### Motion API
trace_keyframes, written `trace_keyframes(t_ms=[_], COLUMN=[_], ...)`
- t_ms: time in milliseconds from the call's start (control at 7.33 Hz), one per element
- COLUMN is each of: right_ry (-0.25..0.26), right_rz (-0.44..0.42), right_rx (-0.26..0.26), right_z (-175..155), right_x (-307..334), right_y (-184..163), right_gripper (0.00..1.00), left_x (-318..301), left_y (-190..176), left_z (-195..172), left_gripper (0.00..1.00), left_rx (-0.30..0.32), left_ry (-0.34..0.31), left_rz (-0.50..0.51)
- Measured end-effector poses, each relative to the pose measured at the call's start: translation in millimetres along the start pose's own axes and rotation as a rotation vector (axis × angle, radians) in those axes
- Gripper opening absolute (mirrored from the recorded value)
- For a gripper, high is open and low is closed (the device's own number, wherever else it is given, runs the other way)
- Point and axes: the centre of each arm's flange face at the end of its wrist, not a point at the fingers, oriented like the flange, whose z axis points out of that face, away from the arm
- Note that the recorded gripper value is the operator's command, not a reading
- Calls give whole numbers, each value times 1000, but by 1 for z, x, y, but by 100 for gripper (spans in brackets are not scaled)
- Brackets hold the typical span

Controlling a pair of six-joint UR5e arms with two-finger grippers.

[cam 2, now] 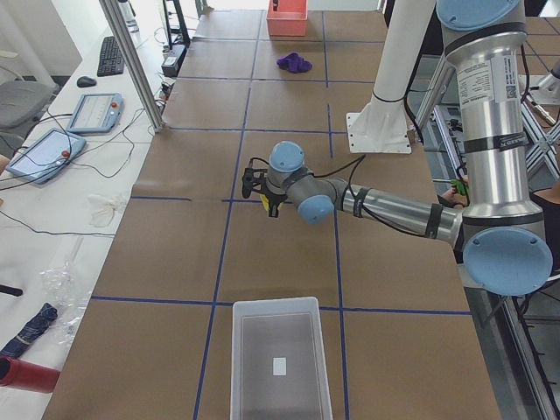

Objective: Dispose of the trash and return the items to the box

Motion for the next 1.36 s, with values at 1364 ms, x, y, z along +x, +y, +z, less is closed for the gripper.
trace_keyframes(t_ms=[1364], right_ry=[2], right_rz=[-77], right_rx=[8], right_z=[149], right_x=[-184], right_y=[97], right_gripper=[100], left_x=[-111], left_y=[-120], left_z=[-168], left_gripper=[0], left_rx=[103], left_ry=[-340], left_rz=[205])
